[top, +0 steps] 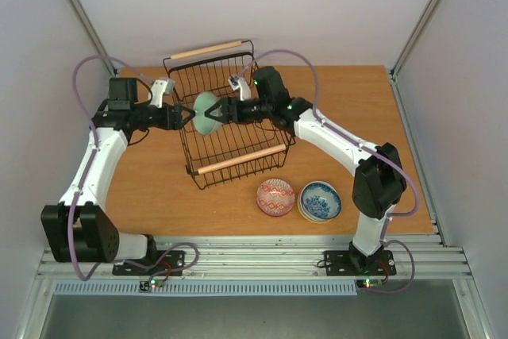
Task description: Load the bowls into the dish rack
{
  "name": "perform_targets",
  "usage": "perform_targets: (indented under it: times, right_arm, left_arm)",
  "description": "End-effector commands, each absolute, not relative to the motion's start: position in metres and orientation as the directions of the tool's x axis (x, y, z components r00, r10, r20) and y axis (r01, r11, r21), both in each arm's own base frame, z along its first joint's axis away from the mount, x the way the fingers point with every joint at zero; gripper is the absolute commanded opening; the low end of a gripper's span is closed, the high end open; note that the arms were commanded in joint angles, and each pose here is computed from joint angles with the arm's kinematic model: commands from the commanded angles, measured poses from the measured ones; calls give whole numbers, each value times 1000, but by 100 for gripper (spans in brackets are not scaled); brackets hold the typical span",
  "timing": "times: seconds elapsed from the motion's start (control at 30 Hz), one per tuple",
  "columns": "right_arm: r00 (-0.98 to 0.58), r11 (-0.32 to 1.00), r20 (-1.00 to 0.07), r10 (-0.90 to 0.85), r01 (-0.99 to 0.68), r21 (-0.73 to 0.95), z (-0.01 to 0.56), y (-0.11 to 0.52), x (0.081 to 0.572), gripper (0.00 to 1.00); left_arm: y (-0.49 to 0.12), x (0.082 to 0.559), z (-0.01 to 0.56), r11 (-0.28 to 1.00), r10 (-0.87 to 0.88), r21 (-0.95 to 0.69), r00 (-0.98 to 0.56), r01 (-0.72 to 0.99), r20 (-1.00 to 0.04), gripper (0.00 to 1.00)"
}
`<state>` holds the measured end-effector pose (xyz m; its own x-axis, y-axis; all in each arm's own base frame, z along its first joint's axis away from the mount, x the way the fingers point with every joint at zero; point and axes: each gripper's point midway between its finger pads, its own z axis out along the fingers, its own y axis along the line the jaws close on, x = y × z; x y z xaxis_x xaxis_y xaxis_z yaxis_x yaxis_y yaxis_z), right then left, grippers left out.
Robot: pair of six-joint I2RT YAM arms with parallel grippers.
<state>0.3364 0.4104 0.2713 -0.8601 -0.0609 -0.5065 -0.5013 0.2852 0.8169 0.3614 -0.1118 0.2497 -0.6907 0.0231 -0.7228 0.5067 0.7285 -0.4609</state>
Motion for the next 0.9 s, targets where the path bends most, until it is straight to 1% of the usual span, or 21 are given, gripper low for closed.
perform_targets:
  times: [0.0,0.07,0.13,0.27,0.4,0.6,0.77,0.87]
  right_arm:
    - [-692,681,-675,-255,-624,383,253,371,368,1]
    - [-677,759,-667,-312,-600,254,241,362,389,1]
    - [-664,818,-654,-363,-563,118,227,352,413,1]
    - [-619,846,-633,-465,-521,-111,210,345,452,1]
    - [-557,822,-621,-551,-488,-293,205,346,478,1]
    - [-469,772,-618,-631,-454,-444,198,353,506,1]
    - [-420,696,-554,-718,-434,-573,185,357,524,1]
    - [-382,625,-497,-779,-427,-653,171,364,533,1]
  left_arm:
    - [-63,381,264,912,-9,-255,-605,322,-796,78]
    - [-53,382,266,936,-7,-212,-588,281,-809,82]
    - [-50,382,268,943,-11,-198,-571,267,-821,83]
    - [-51,382,266,942,-12,-201,-570,270,-821,84]
    - [-54,380,263,935,-7,-209,-575,286,-818,84]
    - [-60,379,258,918,-6,-237,-587,317,-810,84]
    - [-64,381,250,910,-3,-251,-601,329,-800,84]
    - [-67,382,244,902,-5,-269,-617,337,-787,84]
